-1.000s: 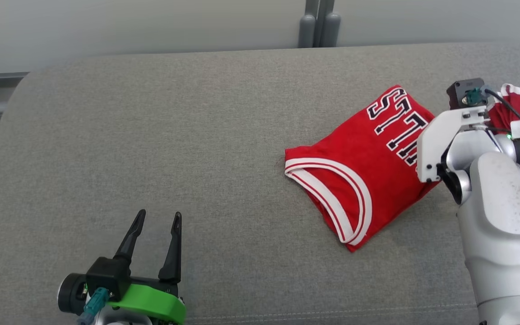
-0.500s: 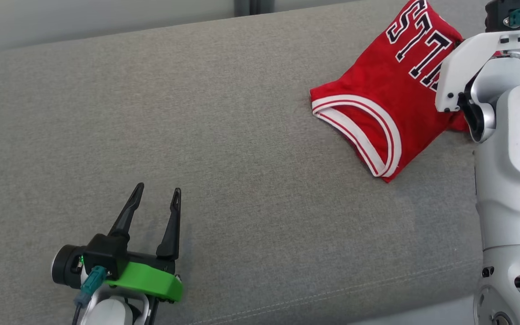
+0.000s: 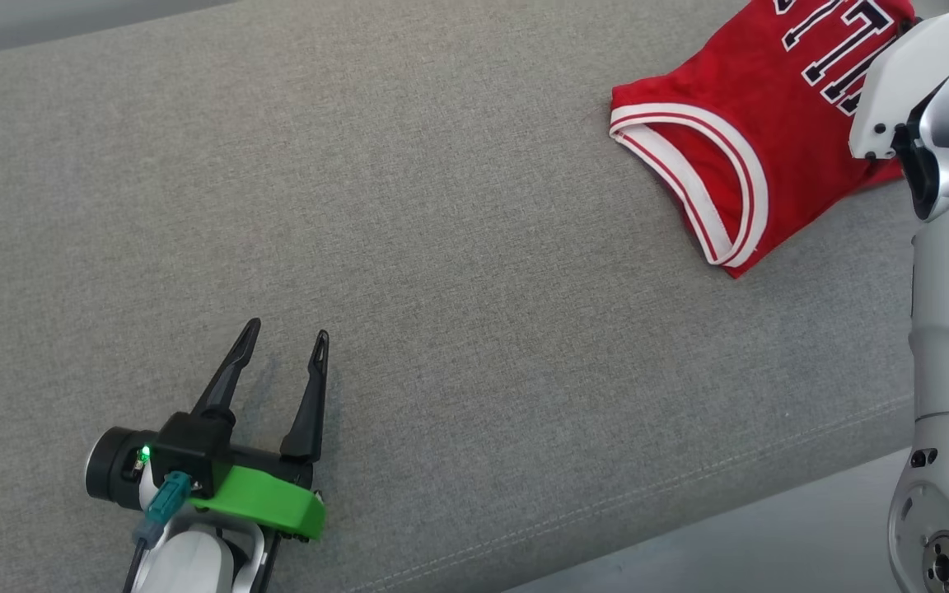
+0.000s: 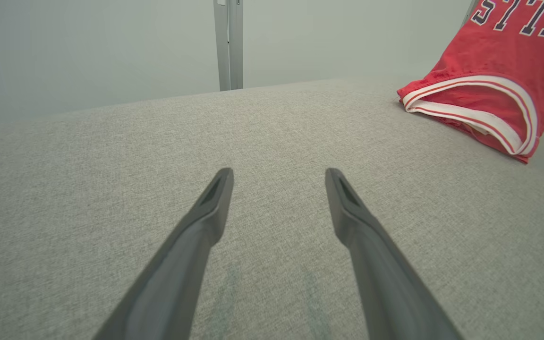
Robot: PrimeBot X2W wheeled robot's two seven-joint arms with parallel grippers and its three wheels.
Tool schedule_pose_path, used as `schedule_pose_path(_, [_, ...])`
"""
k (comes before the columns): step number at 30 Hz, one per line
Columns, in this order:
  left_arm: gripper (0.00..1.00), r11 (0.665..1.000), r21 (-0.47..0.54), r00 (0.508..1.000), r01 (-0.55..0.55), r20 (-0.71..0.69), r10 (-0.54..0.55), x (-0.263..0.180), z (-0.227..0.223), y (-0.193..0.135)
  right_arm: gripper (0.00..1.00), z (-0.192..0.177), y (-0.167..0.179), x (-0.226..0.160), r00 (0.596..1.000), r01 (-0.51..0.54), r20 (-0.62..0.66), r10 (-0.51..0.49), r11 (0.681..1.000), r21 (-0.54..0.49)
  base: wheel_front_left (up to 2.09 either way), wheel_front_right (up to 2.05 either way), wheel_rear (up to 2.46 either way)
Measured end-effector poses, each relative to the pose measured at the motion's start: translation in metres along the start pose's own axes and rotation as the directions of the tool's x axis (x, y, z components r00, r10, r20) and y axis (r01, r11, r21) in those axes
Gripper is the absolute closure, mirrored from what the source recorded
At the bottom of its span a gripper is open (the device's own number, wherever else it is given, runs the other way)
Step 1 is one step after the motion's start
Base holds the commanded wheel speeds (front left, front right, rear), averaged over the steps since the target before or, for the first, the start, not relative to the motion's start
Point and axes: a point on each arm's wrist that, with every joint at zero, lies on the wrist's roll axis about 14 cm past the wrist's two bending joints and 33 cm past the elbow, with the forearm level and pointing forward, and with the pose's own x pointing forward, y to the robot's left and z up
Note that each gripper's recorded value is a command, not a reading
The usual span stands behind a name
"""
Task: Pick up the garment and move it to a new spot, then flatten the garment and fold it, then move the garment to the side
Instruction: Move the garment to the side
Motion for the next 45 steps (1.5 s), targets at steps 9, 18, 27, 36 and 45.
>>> schedule_pose_path(9, [0.00,1.000,0.005,0.999,0.017,-0.028,-0.017,0.004,-0.013,0.004,1.00,-0.008,-0.028,0.014,0.997,0.081,-0.021,-0.081,0.996,0.037,0.00,0.00,0.00])
schedule_pose_path(18, [0.00,1.000,0.028,0.997,0.009,-0.074,-0.006,-0.001,-0.025,0.016,1.00,-0.042,-0.061,0.027,0.978,0.199,-0.089,-0.190,0.975,0.102,0.00,0.00,0.00])
schedule_pose_path(27, [0.00,0.999,0.048,0.994,-0.021,-0.107,0.026,-0.010,-0.032,0.035,1.00,-0.074,-0.078,0.041,0.952,0.282,-0.142,-0.270,0.957,0.066,0.00,0.00,0.00])
schedule_pose_path(36, [0.00,0.997,0.073,0.992,-0.040,-0.115,0.048,-0.016,-0.032,0.043,0.00,-0.085,-0.062,0.051,0.958,0.273,-0.111,-0.265,0.960,0.067,0.00,0.00,0.00])
schedule_pose_path(45, [0.00,0.986,0.031,0.986,-0.165,0.005,0.165,-0.019,0.001,0.060,0.00,-0.064,-0.033,0.054,0.981,0.189,0.011,-0.191,0.977,0.100,0.00,0.00,0.00])
